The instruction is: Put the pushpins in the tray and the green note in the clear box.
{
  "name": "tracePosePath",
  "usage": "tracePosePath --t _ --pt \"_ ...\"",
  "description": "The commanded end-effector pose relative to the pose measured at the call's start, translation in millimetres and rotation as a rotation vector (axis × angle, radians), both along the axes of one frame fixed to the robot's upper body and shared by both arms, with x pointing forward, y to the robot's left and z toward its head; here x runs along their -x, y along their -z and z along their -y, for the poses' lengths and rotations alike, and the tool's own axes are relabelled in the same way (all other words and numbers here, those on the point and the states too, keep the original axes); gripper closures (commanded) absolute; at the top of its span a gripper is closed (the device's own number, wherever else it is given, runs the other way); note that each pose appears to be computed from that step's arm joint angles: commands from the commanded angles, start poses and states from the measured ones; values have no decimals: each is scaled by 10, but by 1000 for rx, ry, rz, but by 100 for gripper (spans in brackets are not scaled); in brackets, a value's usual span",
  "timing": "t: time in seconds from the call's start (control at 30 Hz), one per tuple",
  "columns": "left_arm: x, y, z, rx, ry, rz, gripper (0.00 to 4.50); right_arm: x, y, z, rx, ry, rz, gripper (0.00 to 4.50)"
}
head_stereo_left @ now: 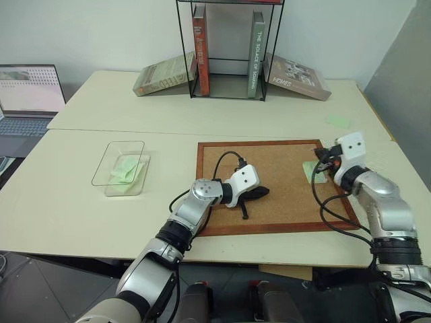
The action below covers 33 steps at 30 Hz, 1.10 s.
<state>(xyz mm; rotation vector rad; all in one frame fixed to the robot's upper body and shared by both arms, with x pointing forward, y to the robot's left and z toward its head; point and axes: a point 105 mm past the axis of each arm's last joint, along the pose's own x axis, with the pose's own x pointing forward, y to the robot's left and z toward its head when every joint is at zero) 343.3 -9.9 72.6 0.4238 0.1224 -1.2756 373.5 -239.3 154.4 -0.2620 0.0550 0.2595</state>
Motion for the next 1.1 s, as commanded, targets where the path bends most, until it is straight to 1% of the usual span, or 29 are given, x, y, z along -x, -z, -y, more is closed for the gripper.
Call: tracePosePath --t 0.03,0.13,0.3,0.53,0.6,0.63,0.67,0.77,1.0,1.03,1.07,1.1 --pt "89 287 -51 -82 -1 -66 450 182 -75 357 57 103 8 449" --pt "106 303 -43 -89 6 -56 450 320 63 593 116 174 -50 449" --pt "121 318 -38 -95 13 -51 450 439 240 775 230 237 -114 449" --pt "125 314 -24 -95 19 -43 450 426 405 929 268 312 -164 449" --pt "124 313 -26 -95 18 -41 450 404 428 948 260 321 -168 404" --pt "124 313 -27 -95 18 -41 450 389 435 950 253 325 -167 391" --pt "123 313 -31 -95 16 -40 450 376 443 951 251 327 -168 360" --pt "122 312 -35 -94 14 -39 450 357 447 957 246 335 -166 299" --pt "129 313 -41 -94 13 -36 450 338 360 933 212 337 -138 151" --pt "131 314 -41 -94 14 -36 450 338 347 933 209 338 -133 142" --pt "131 314 -40 -94 14 -36 450 338 304 928 205 337 -112 119" --pt "130 314 -41 -95 15 -36 450 338 248 914 185 333 -89 119"
